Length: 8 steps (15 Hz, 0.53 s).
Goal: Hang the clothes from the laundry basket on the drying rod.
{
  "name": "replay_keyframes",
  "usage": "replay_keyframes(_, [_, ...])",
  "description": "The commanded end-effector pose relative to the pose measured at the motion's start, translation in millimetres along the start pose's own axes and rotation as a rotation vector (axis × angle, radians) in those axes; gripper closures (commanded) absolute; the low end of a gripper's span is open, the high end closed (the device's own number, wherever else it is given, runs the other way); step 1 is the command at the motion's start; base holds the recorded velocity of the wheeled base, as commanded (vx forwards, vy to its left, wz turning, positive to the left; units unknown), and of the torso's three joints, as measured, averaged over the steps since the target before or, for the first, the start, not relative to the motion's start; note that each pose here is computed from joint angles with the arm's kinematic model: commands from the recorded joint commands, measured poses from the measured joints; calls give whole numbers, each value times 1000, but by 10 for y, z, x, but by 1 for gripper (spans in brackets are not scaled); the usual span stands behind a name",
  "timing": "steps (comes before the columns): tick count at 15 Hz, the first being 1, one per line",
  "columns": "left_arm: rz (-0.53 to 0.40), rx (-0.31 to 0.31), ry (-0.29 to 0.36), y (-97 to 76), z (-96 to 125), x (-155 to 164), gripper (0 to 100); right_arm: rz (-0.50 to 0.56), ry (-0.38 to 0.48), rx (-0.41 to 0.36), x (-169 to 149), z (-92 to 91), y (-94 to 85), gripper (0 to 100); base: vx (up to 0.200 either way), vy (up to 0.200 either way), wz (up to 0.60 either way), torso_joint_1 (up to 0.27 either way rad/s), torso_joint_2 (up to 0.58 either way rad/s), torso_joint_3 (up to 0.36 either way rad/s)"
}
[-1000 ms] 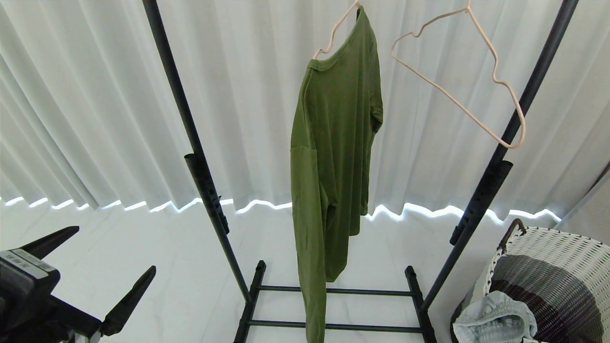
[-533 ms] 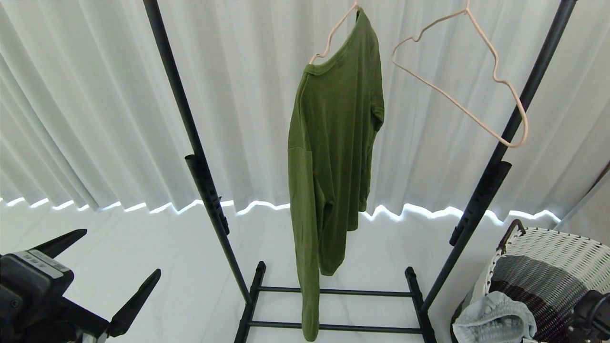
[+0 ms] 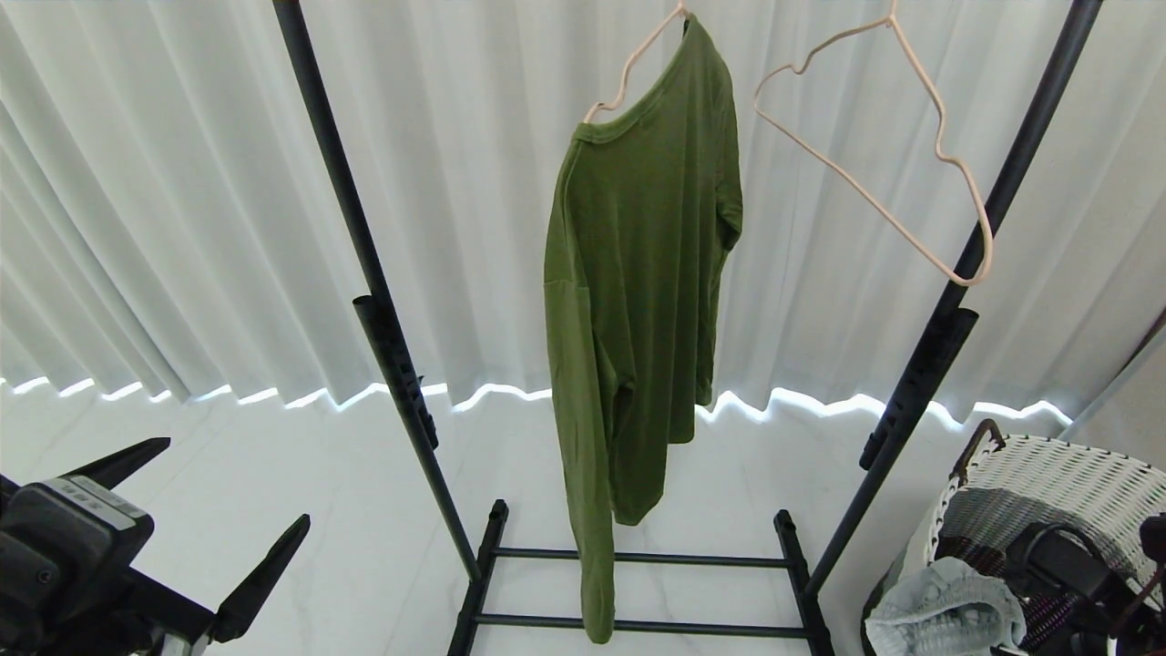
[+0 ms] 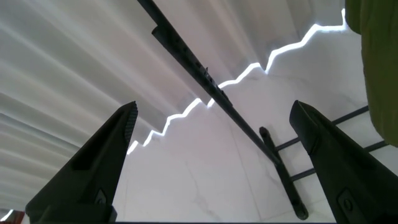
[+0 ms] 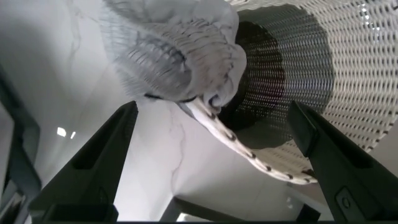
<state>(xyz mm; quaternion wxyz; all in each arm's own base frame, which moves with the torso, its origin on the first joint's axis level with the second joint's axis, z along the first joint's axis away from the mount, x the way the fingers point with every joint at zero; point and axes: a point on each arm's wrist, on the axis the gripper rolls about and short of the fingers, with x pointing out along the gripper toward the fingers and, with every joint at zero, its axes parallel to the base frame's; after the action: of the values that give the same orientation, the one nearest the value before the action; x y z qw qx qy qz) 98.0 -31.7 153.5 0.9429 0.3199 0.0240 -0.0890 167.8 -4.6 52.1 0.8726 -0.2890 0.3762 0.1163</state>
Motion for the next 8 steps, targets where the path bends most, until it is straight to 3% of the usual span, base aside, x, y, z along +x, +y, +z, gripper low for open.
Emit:
replay_keyframes(1, [0, 6, 3, -4, -8, -2, 0, 39, 89, 0, 258, -74, 41, 0, 0, 0, 0, 0, 0, 0])
replay_keyframes(8, [-6, 9, 8, -11, -15, 7, 0, -99, 23, 22, 551, 89, -159, 0, 0, 0, 0, 0, 0, 0])
